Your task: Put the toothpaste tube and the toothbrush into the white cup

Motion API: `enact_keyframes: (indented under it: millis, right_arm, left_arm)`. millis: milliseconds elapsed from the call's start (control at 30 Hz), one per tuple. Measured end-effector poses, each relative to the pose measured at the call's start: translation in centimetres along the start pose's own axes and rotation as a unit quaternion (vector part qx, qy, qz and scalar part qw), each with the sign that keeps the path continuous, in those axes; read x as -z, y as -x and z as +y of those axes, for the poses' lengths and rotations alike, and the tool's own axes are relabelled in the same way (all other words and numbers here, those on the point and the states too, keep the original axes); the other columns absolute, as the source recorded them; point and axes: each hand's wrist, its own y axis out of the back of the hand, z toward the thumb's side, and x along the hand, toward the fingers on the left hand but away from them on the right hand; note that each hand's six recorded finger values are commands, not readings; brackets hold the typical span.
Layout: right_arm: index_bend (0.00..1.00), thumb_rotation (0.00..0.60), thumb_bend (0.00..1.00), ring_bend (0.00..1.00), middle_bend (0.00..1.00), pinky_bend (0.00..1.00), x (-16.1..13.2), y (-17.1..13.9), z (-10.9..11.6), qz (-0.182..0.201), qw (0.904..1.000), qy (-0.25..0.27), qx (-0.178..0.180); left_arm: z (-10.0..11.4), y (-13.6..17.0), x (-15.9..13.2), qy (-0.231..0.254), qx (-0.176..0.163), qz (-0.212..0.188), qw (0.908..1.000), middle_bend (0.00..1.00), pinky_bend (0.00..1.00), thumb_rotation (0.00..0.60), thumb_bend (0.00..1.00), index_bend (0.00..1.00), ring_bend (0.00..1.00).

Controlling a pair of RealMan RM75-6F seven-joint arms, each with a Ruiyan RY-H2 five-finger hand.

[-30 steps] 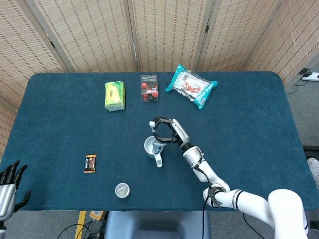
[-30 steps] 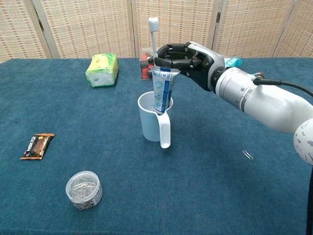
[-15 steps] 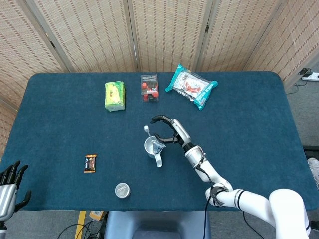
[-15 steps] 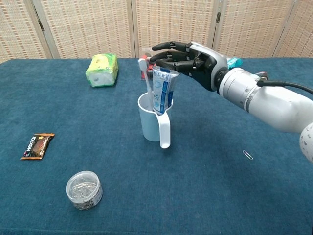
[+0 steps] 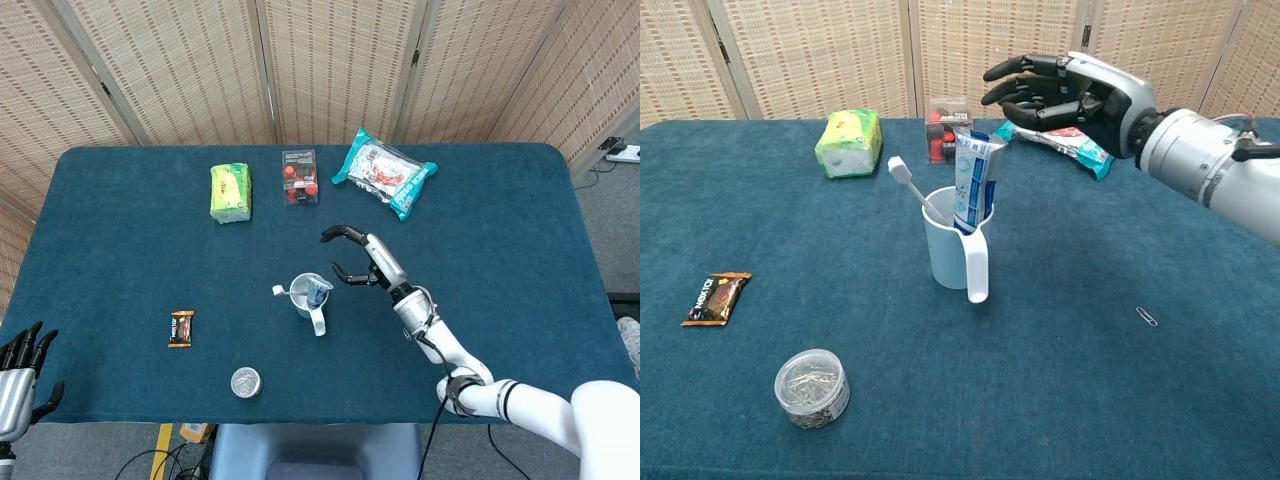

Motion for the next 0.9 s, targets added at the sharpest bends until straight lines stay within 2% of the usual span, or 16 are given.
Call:
enact_keyframes:
  millis: [100, 200, 333, 433, 733, 900]
  right_arm:
    - [0.28, 0.600, 0.42, 0.17, 0.31, 0.14, 0.1, -1.1, 1.2, -0.003, 0.9984, -0.057, 0.005]
    - [0.28, 0.600, 0.42, 0.17, 0.31, 0.14, 0.2, -2.4, 2.5, -0.006, 0.9921, -0.125, 0.014]
    - [0.28, 0.600, 0.42, 0.17, 0.31, 0.14, 0.4, -5.1, 4.7, -0.018, 0.9738, -0.224, 0.031]
    - [0.28, 0.600, 0.42, 0.17, 0.31, 0.14, 0.4, -8.1, 6.5, -0.036, 0.9594, -0.277, 0.043]
    - [0.28, 0.600, 0.43, 0.17, 0.29, 0.14, 1.1, -18.5, 10.7, -0.110, 0.9201, -0.369, 0.072]
    - [0.27, 0.600, 0.43, 0.17, 0.29, 0.14, 1.2, -22.9, 11.7, -0.138, 0.9058, -0.390, 0.094]
  left_arm:
    - [0.1, -0.2, -0.3, 0.001, -0.003, -0.005, 1.0000, 0.02, 0.14, 0.600, 0.44, 0.13, 0.03]
    - [0.2, -0.3, -0.5, 0.002, -0.006, -0.009, 0.9999, 0.02, 0.14, 0.600, 0.44, 0.13, 0.03]
    - [0.3, -0.5, -0.8, 0.005, -0.012, -0.015, 0.9998, 0.02, 0.14, 0.600, 0.44, 0.13, 0.03]
    - [0.3, -0.7, -1.1, 0.007, -0.016, -0.019, 0.9997, 0.02, 0.14, 0.600, 0.44, 0.13, 0.03]
    - [0.5, -1.4, -2.5, 0.011, -0.024, -0.033, 0.9991, 0.02, 0.14, 0.600, 0.44, 0.13, 0.03]
    - [0.9, -1.5, -3.5, 0.020, -0.035, -0.040, 0.9984, 0.02, 0.14, 0.600, 0.44, 0.13, 0.03]
